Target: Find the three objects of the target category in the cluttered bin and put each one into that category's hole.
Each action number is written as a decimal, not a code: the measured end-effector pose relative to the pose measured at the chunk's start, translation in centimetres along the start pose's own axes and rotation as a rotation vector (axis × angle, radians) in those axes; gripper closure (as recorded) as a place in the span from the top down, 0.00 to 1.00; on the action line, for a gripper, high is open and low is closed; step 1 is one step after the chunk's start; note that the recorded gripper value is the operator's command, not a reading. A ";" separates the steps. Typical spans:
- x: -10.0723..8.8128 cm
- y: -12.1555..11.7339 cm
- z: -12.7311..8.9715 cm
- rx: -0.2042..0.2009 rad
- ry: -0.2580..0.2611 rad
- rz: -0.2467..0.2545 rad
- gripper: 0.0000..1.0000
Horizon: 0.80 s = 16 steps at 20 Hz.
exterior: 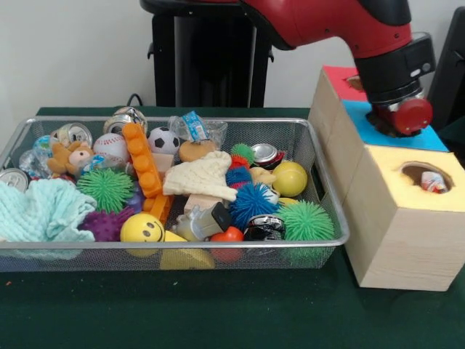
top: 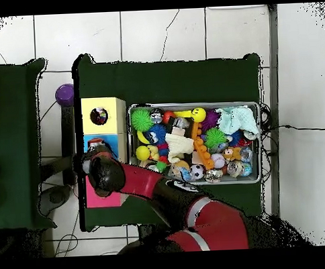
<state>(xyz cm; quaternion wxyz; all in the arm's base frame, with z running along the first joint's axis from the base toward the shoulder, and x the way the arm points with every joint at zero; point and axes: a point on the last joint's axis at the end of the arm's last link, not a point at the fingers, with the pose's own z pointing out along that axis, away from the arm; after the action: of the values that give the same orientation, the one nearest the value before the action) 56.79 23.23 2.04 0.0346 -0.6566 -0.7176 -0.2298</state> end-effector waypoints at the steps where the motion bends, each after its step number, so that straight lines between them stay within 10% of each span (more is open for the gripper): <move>1: 0.3 0.0 0.1 0.003 0.003 0.005 0.00; 16: 1.4 0.1 0.3 0.013 -0.037 0.002 0.00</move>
<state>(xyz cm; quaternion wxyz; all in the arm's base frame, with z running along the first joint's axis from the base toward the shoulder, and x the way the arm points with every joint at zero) 56.76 24.66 2.28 0.0258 -0.6614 -0.7187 -0.2129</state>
